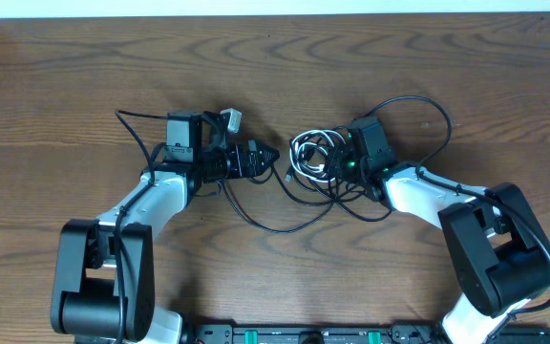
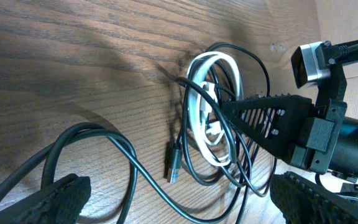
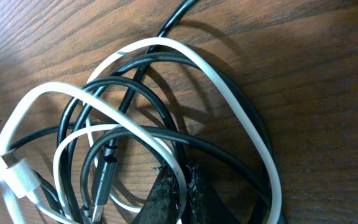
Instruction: Untangle cables
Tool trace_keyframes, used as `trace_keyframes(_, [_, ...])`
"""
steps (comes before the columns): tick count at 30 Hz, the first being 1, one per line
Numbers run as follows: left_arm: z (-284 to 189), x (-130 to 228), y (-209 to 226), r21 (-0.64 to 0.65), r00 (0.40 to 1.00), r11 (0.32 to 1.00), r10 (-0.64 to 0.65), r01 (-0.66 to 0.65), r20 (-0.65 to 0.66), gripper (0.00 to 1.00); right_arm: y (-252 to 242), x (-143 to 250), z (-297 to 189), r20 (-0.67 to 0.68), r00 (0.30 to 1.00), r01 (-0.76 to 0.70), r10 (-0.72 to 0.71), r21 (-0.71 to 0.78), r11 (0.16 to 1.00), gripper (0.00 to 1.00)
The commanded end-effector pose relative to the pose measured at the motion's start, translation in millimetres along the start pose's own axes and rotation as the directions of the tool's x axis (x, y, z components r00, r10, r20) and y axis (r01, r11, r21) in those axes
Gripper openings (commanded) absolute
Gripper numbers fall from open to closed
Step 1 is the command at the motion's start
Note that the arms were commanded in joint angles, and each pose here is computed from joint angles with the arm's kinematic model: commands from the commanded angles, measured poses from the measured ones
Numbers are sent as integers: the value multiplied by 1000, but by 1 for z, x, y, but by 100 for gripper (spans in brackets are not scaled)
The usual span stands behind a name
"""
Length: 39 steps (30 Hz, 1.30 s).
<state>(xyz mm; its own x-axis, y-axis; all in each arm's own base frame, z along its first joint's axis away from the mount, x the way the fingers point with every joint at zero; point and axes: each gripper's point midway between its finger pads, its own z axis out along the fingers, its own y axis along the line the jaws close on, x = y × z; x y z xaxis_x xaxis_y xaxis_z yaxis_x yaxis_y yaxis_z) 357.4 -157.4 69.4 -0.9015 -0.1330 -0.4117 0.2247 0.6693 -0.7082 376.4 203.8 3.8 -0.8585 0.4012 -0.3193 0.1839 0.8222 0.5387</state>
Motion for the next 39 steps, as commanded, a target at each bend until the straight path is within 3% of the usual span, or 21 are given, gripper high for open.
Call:
trace_keyframes(1, [-1, -4, -2, 0, 1000, 1000, 20, -20, 7, 99, 2, -8, -7, 16, 999, 38, -38, -12, 999, 1])
trace_keyframes(7, [-1, -4, -2, 0, 1000, 1000, 20, -20, 7, 99, 52, -44, -83, 143, 970, 218, -194, -174, 960, 1])
trace_keyframes(12, [-1, -4, -2, 0, 1000, 1000, 20, -20, 7, 99, 71, -46, -144, 205, 936, 332, -288, -234, 914, 1])
trace_keyframes(21, [-1, -4, -2, 0, 1000, 1000, 20, -20, 7, 99, 72, -38, -183, 221, 931, 340, -291, -233, 911, 1])
trace_keyframes(29, [-1, -4, -2, 0, 1000, 1000, 20, -20, 7, 99, 44, -36, -163, 174, 939, 316, -295, -108, 942, 1])
trace_keyframes(32, [-1, -4, -2, 0, 1000, 1000, 20, -20, 7, 99, 20, -52, -167, 224, 923, 312, -312, 36, 949, 1])
trace_keyframes(39, [-1, -4, -2, 0, 1000, 1000, 20, -20, 7, 99, -54, -88, -220, 348, 903, 123, -250, 350, 929, 1])
